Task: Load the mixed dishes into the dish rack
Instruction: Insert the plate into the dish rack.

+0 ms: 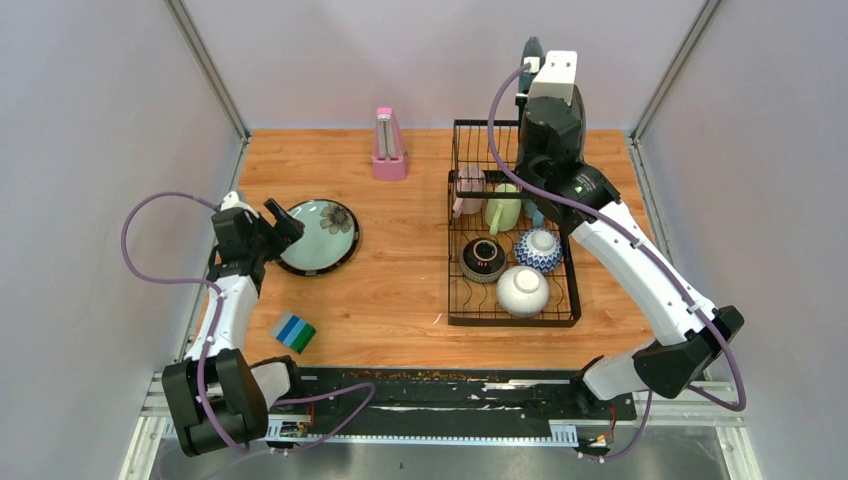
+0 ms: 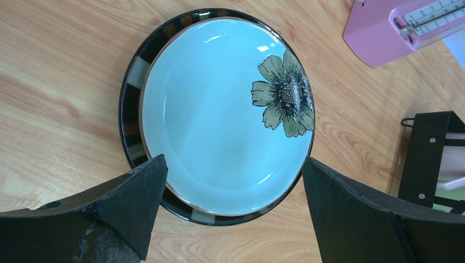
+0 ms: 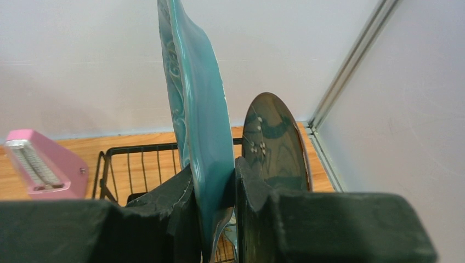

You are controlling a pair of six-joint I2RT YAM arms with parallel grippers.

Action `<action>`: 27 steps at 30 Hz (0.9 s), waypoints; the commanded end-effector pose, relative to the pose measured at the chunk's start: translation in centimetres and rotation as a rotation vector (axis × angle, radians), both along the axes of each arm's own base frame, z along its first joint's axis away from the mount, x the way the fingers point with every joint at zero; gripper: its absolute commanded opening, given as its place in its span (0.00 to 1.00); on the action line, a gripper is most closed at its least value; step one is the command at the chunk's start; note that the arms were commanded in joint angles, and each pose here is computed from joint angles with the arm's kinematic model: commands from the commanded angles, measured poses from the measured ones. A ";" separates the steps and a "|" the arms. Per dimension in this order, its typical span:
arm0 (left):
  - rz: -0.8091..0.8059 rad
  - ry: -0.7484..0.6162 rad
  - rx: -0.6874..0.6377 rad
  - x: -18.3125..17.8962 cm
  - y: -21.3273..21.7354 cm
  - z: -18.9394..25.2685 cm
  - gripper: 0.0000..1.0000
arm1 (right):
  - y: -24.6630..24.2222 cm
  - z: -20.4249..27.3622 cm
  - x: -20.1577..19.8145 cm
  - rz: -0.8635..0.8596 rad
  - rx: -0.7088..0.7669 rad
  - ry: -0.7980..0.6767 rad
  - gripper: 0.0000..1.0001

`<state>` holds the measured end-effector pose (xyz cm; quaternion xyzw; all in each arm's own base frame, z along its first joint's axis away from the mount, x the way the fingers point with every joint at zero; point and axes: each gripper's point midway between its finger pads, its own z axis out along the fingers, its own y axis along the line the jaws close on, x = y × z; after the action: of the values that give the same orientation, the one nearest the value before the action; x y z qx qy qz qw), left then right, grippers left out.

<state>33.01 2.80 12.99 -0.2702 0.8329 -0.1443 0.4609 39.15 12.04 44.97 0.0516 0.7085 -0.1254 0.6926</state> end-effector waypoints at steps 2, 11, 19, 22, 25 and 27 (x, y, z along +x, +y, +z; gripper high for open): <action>-0.019 -0.040 0.016 1.0 0.1 1.6 1.00 | -3.6 3.5 -0.7 -0.081 0.159 -0.141 0.00; -0.016 -0.033 0.014 0.8 0.1 1.3 1.00 | -4.2 -1.0 1.2 -0.076 0.191 -0.027 0.00; -0.013 -0.029 0.014 0.8 0.1 1.2 1.00 | -3.2 -2.4 1.9 -0.021 0.207 0.020 0.00; -0.013 -0.029 0.013 0.8 0.1 1.2 1.00 | -3.0 -2.6 2.0 -0.013 0.206 0.026 0.00; -0.012 -0.027 0.013 0.8 0.1 1.1 1.00 | -3.0 -3.3 2.4 -0.021 0.183 0.045 0.00; -0.011 -0.024 0.014 0.7 0.1 1.0 1.00 | -3.0 -3.8 2.7 -0.025 0.174 0.057 0.00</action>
<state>32.96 2.67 12.32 -0.2717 0.8384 -0.1463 0.4492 41.14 9.07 36.73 0.0693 0.7849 -0.1117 0.6055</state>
